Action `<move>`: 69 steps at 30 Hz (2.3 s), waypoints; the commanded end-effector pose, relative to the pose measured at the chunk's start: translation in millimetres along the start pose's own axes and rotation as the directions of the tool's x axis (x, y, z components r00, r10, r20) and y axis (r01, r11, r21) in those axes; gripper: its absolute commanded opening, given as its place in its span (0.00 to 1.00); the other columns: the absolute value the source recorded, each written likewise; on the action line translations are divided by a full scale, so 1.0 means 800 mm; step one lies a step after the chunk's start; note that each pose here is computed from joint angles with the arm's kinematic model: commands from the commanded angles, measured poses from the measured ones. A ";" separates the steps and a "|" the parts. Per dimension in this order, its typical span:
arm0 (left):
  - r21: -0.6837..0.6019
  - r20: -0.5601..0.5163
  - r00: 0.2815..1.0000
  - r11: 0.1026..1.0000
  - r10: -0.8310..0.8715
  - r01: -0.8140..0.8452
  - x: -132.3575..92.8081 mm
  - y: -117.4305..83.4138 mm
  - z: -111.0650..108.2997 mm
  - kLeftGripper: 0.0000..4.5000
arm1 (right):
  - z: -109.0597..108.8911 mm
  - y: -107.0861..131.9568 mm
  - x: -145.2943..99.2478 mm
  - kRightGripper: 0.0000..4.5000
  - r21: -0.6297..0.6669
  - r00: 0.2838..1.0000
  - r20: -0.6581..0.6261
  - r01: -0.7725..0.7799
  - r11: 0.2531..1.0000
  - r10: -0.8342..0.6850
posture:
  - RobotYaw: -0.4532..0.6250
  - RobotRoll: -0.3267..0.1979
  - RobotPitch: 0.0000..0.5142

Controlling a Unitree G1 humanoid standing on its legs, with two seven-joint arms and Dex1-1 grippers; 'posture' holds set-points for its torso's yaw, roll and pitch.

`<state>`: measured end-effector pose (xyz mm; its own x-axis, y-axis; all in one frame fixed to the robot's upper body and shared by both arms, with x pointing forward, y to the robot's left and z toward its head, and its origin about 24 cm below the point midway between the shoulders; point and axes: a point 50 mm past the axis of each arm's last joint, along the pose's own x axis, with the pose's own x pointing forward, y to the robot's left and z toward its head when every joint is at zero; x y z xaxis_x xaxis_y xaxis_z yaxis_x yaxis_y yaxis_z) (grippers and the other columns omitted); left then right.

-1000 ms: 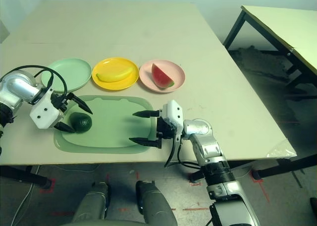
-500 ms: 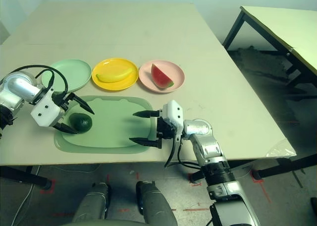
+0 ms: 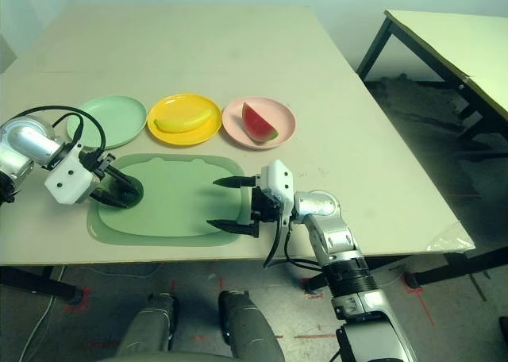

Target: Place the fruits into color-matched plates.

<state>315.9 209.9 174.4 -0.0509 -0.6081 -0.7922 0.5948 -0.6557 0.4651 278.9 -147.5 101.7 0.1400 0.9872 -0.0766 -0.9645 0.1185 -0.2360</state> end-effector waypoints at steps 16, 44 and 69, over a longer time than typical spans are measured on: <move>-0.005 0.070 0.989 0.991 0.130 -0.130 -0.017 0.027 0.014 0.50 | -0.003 0.003 0.000 1.00 0.007 1.000 -0.010 -0.014 1.000 0.014 | 0.35 0.62 0.24; -0.208 -0.051 0.989 0.967 0.140 -0.148 -0.056 0.025 0.007 0.99 | -0.004 -0.001 0.008 1.00 0.009 1.000 0.008 -0.018 1.000 0.018 | 0.37 0.62 0.26; -0.670 -0.317 0.947 0.694 0.057 -0.266 -0.048 0.019 0.009 0.99 | -0.006 0.006 0.010 1.00 0.016 0.999 0.004 -0.045 0.999 0.045 | 0.38 0.62 0.26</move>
<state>323.1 220.6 212.3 0.2287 -0.4761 -0.8491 0.9633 -0.0153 0.2680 279.7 -142.4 97.7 0.1184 0.9906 -0.0691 -0.9712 0.1010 -0.2158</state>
